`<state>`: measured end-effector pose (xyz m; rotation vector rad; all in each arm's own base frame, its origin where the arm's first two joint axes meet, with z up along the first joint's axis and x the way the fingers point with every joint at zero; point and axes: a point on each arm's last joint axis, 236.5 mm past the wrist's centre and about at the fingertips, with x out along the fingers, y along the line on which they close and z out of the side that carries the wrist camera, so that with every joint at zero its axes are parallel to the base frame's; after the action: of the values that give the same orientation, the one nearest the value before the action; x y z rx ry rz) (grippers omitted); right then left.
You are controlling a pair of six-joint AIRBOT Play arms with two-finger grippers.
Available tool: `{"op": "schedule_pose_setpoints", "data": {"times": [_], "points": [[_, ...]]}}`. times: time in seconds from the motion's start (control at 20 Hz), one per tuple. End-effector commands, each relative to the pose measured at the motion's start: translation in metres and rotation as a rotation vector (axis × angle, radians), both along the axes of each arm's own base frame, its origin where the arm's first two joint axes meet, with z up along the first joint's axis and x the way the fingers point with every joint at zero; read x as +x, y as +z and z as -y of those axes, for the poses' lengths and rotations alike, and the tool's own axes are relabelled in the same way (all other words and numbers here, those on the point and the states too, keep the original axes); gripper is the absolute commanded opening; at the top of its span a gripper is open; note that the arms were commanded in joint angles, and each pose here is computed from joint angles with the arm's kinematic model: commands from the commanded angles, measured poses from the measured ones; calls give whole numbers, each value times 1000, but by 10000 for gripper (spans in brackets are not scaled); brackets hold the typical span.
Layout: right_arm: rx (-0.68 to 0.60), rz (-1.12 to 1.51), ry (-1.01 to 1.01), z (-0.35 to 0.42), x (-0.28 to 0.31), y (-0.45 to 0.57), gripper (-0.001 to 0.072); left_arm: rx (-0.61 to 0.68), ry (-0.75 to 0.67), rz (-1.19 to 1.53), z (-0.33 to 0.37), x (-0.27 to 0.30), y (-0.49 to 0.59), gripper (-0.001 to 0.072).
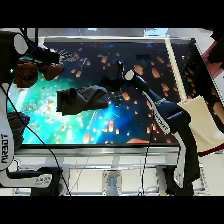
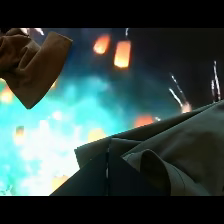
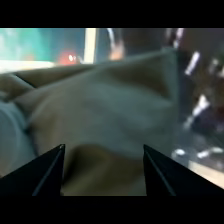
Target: Fold the shirts.
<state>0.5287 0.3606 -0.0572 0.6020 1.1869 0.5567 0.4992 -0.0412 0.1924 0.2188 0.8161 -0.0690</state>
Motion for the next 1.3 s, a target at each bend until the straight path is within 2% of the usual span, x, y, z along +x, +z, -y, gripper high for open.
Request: {"op": "schedule_pose_setpoints", "data": {"times": [0.0,0.25,0.5,0.55,0.6,0.65,0.8,0.85,0.95,1.05,1.25], "points": [[-47,-109,17,12,-17,-34,549,-7,-3,12,1,2,2,10],[-19,-174,10,6,-24,-52,548,-6,-3,13,1,2,2,10],[187,-270,74,-39,-50,-36,533,-7,-4,18,2,3,3,10],[199,-268,91,-45,-54,-33,440,-6,-4,18,1,3,3,10],[219,-248,115,-51,-56,-28,217,-6,-5,17,1,3,3,10],[265,-226,132,-57,-55,-18,32,-4,-6,16,1,3,3,10],[417,-103,154,-58,-36,28,25,2,-4,17,0,3,3,10],[428,-63,141,-49,-26,43,24,8,-2,18,-1,3,3,10],[380,19,121,-12,-6,71,24,18,-13,17,-2,3,3,10],[246,67,92,48,8,92,24,18,-12,17,-1,3,3,10],[-214,42,-79,229,2,123,23,12,-13,16,0,3,3,10]]}}
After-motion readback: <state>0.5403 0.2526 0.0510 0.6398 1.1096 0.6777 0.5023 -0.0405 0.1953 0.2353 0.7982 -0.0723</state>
